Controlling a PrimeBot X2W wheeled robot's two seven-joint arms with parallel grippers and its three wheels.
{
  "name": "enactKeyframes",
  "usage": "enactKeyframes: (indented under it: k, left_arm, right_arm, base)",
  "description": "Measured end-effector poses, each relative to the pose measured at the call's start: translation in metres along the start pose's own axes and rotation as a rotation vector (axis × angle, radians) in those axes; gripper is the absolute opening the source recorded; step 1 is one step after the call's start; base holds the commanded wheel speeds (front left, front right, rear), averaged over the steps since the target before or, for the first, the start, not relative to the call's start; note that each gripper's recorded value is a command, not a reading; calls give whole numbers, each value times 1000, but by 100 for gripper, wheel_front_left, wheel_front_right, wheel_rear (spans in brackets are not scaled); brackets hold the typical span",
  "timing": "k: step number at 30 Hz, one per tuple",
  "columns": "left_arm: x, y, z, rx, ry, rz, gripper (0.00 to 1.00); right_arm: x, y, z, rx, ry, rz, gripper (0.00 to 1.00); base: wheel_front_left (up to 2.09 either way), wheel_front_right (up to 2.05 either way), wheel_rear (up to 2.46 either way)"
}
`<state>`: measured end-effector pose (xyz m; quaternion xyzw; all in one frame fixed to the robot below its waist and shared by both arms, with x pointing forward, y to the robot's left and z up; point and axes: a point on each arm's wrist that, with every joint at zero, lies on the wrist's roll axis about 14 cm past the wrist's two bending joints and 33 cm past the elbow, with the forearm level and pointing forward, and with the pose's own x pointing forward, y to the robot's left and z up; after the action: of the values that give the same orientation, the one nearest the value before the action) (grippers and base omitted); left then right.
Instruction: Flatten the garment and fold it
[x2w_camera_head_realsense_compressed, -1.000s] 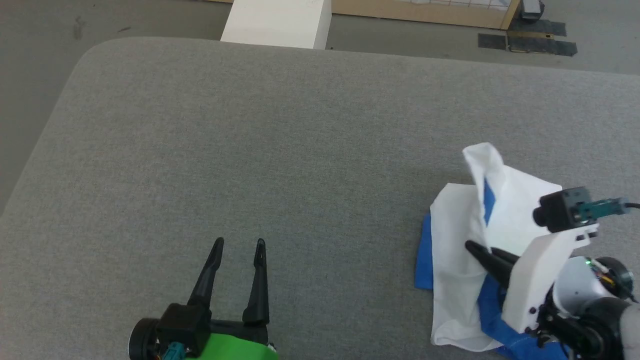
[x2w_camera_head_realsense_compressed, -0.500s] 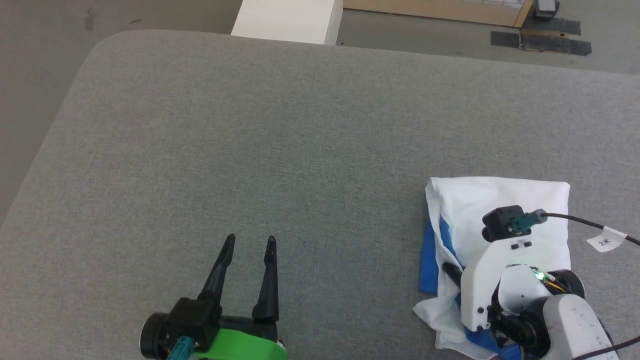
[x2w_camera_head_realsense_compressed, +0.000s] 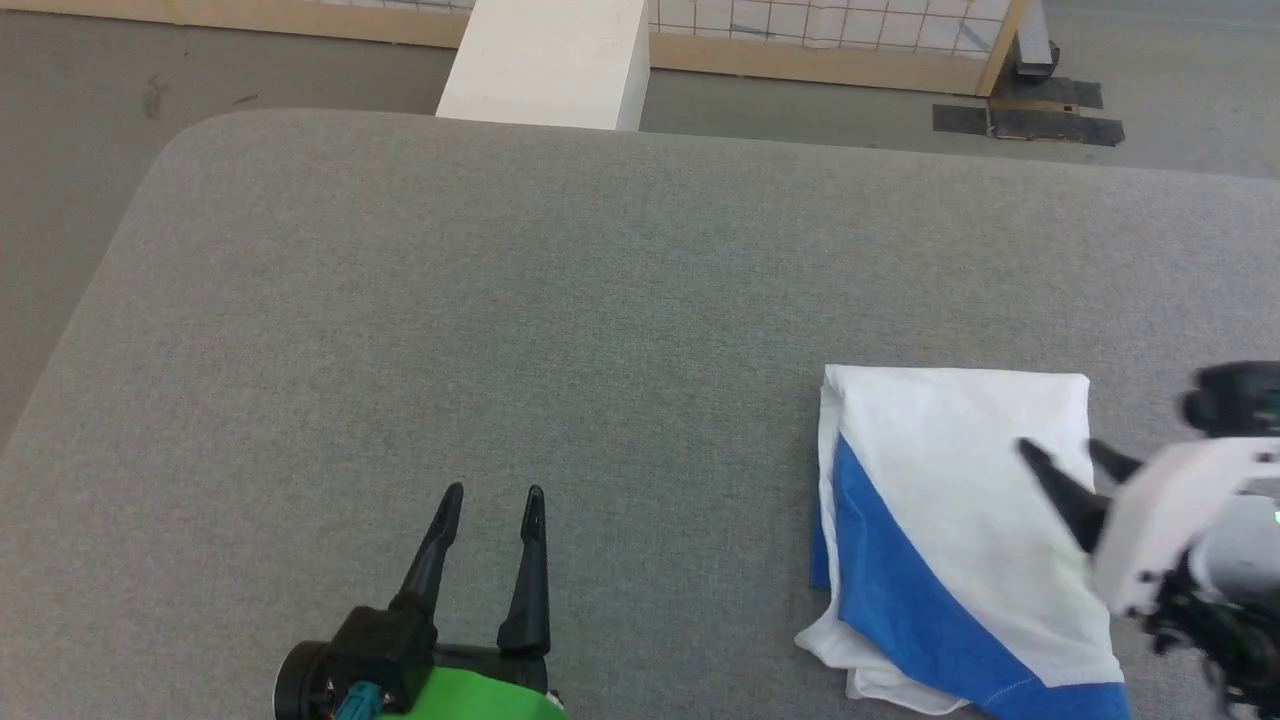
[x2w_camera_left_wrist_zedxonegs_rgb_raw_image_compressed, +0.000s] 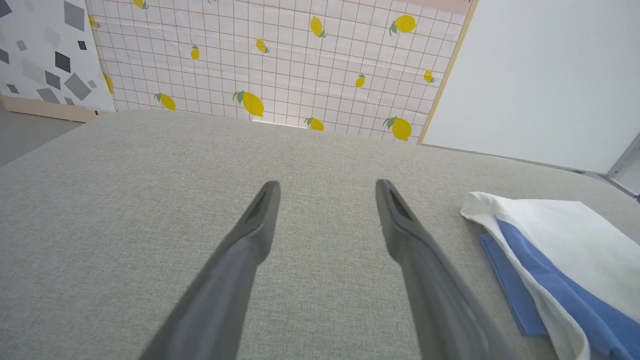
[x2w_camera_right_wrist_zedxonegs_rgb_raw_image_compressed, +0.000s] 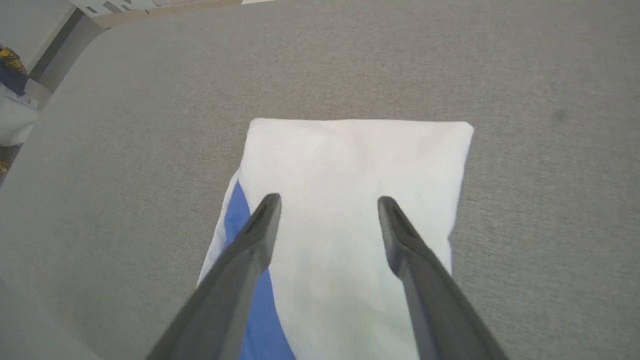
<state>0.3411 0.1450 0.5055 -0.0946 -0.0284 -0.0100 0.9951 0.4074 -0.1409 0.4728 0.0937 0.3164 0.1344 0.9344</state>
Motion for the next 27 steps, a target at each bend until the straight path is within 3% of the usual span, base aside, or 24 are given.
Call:
enactKeyframes:
  k: [4, 10, 23, 24, 25, 26, 27]
  left_arm:
    - [3, -1, 3, -1, -11, -5, 100]
    - [6, -1, -3, 7, 8, -1, 100]
    - [9, 14, -18, 24, 58, 54, 100]
    - [9, 15, -18, 25, 60, 57, 100]
    - [9, 15, -19, 26, 61, 58, 100]
    - [9, 15, -18, 26, 60, 57, 100]
    - [10, 14, -17, 26, 55, 55, 100]
  right_arm:
    - [-20, -39, 2, 36, -31, -110, 100]
    - [-15, -60, -30, 107, 58, -167, 100]
    - [43, -54, -76, 185, 249, -130, 100]
    - [45, -54, -77, 189, 254, -129, 56]
    - [46, -54, -77, 191, 257, -128, 24]
    - [48, -54, -76, 194, 256, -128, 0]
    - [49, -54, -75, 196, 252, -127, 0]
  base:
    - [0, 0, 0]
    - [0, 0, 0]
    - [0, 0, 0]
    - [0, 0, 0]
    - [0, 0, 0]
    - [0, 0, 0]
    - [0, 0, 0]
